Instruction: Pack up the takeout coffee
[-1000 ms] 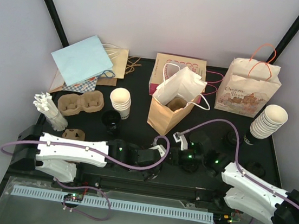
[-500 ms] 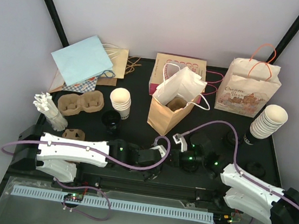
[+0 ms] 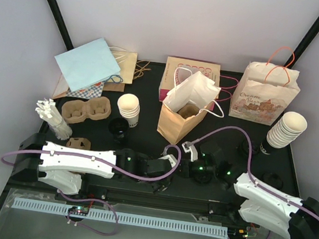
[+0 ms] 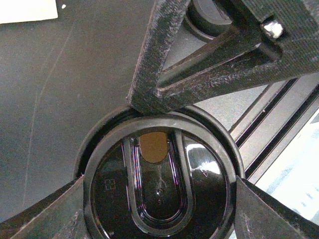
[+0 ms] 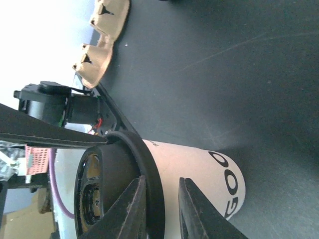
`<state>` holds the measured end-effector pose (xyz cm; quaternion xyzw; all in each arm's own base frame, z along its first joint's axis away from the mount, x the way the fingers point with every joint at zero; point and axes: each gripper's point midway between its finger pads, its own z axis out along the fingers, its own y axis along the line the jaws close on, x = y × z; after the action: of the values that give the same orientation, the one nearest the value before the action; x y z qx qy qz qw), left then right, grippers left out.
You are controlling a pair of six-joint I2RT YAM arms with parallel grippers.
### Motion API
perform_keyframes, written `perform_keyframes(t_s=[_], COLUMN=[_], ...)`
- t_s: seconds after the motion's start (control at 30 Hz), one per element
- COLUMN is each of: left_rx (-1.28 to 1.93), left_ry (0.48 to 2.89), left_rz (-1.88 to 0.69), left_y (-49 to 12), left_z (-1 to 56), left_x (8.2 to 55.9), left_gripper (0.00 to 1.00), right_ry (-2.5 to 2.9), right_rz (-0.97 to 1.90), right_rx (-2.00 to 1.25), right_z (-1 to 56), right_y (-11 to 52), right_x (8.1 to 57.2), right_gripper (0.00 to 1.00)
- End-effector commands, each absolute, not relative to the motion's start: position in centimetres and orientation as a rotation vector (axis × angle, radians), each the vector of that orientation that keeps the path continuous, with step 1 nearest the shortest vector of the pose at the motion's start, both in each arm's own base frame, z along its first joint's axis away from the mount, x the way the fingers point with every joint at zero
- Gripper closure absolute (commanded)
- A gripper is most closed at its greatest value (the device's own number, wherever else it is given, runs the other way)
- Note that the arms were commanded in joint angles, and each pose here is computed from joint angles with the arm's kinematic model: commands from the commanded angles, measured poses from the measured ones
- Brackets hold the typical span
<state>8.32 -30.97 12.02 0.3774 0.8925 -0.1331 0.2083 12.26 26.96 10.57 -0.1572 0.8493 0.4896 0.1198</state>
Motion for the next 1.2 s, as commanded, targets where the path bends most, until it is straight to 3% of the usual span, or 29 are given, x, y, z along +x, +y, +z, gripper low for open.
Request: perform_keyframes(t_s=[0.0, 0.1, 0.43, 0.83, 1.17], left_rx=[1.16, 1.145, 0.921, 0.754, 0.74], left_ry=[2.617, 2.623, 2.663, 2.586, 2.586], left_rz=[-0.353, -0.345, -0.242, -0.223, -0.176], left_y=[-30.2, -30.1, -29.0, -29.9, -29.5], left_z=[8.2, 8.3, 9.2, 13.4, 13.0], left_x=[5.6, 5.7, 7.7, 12.3, 14.3], left_gripper=[0.38, 0.38, 0.39, 0.4, 0.4], right_ry=[2.729, 2.661, 2.528, 2.47, 2.466], right_rz=[1.084, 1.047, 0.939, 0.832, 0.825], right_rx=[-0.374, -0.36, -0.26, -0.183, -0.181], right_z=[6.4, 8.9, 13.1, 14.7, 14.6], right_y=[23.3, 23.6, 21.6, 19.2, 18.9], right_x=[11.6, 13.1, 15.2, 15.9, 15.8], right_gripper=[0.8, 0.76, 0.75, 0.72, 0.72])
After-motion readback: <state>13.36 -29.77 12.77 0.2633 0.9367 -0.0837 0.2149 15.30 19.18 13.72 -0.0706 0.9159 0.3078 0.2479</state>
